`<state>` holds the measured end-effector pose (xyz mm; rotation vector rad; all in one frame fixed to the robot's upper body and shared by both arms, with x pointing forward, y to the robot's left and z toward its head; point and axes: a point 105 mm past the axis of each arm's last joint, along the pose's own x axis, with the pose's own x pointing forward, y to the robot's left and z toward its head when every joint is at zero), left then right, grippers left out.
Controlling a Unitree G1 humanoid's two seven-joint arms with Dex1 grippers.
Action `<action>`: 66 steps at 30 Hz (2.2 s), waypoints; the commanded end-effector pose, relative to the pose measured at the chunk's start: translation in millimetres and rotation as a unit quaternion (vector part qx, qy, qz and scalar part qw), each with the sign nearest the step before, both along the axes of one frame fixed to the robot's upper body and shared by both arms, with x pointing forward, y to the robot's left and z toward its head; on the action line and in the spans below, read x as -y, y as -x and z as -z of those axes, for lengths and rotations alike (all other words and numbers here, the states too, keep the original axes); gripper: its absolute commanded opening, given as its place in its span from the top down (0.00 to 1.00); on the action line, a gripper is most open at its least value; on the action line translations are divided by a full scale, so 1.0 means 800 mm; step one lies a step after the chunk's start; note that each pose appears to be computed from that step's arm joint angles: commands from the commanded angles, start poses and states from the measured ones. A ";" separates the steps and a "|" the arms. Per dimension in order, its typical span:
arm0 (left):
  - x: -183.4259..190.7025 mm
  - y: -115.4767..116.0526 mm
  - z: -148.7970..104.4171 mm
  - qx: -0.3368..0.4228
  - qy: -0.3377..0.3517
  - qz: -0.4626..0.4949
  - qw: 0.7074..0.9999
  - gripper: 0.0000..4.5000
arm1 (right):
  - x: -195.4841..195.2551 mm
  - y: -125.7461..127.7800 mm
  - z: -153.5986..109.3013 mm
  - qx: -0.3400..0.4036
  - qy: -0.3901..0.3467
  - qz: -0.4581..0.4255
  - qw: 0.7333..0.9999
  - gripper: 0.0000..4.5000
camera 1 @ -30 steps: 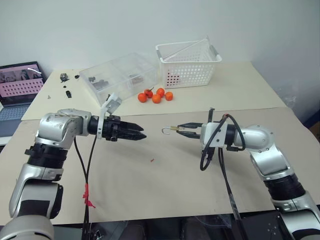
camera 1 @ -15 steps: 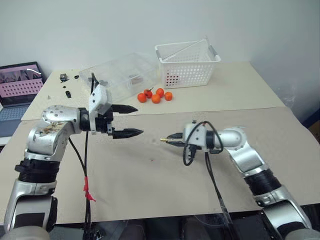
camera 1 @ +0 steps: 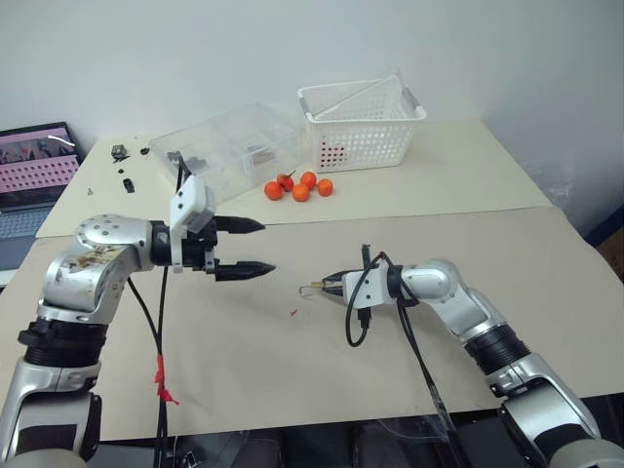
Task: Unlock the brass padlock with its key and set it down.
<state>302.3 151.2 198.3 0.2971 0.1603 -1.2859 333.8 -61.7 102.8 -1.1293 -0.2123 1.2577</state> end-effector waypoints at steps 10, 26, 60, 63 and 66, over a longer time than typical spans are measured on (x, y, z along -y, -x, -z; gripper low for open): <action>0.009 0.009 -0.011 0.005 0.001 0.029 1.000 0.01 | -0.006 -0.007 0.012 0.021 -0.025 0.010 0.999 0.97; 0.013 0.006 -0.011 0.009 0.004 0.032 0.999 0.00 | -0.001 0.003 0.009 -0.014 -0.032 -0.001 0.999 0.55; 0.020 -0.002 0.012 0.088 -0.003 0.005 0.996 0.00 | 0.118 0.072 -0.125 -0.317 -0.164 0.097 0.929 0.01; 0.005 -0.012 -0.010 0.098 0.006 -0.018 0.995 0.00 | 0.128 0.064 -0.141 -0.300 -0.177 0.108 0.931 0.01; -0.006 -0.021 -0.029 0.104 0.017 -0.034 0.994 0.00 | 0.129 0.062 -0.151 -0.297 -0.186 0.105 0.931 0.01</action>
